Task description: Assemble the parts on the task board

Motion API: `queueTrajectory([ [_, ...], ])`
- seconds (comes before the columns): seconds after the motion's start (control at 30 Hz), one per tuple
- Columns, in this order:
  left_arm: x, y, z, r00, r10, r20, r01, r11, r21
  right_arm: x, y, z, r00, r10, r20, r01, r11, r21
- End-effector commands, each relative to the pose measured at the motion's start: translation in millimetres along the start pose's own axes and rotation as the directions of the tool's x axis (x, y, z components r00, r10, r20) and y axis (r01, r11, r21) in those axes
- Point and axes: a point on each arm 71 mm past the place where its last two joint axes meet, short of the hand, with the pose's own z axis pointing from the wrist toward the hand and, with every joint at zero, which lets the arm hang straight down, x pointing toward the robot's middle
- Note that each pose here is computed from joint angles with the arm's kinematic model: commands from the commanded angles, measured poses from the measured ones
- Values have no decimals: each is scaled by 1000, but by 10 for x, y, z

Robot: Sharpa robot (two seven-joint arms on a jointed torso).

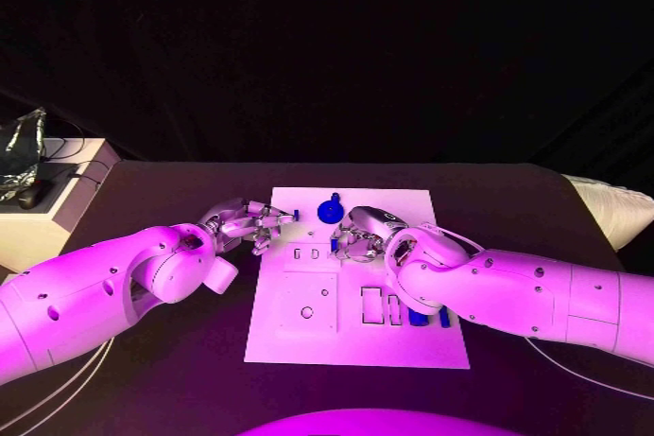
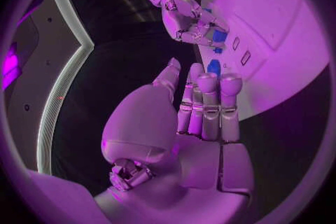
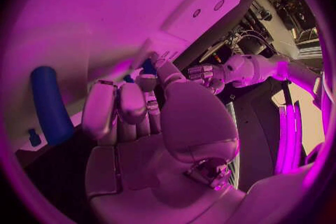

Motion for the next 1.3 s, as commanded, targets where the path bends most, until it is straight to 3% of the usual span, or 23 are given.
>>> queueTrajectory([
  [0.03, 18, -7, 2, 1000, -6, -19, 6, 1000, 2, 47, -1, -16, 999, -18, -31, 18, 1000, -3],
  [0.97, 10, 9, 5, 1000, -7, -26, 7, 1000, -8, 23, -47, -24, 1000, -21, -9, 21, 1000, 6],
  [1.3, 7, 13, 4, 1000, -5, -30, 5, 1000, -11, -18, -59, -56, 1000, 6, 31, -5, 1000, -12],
])
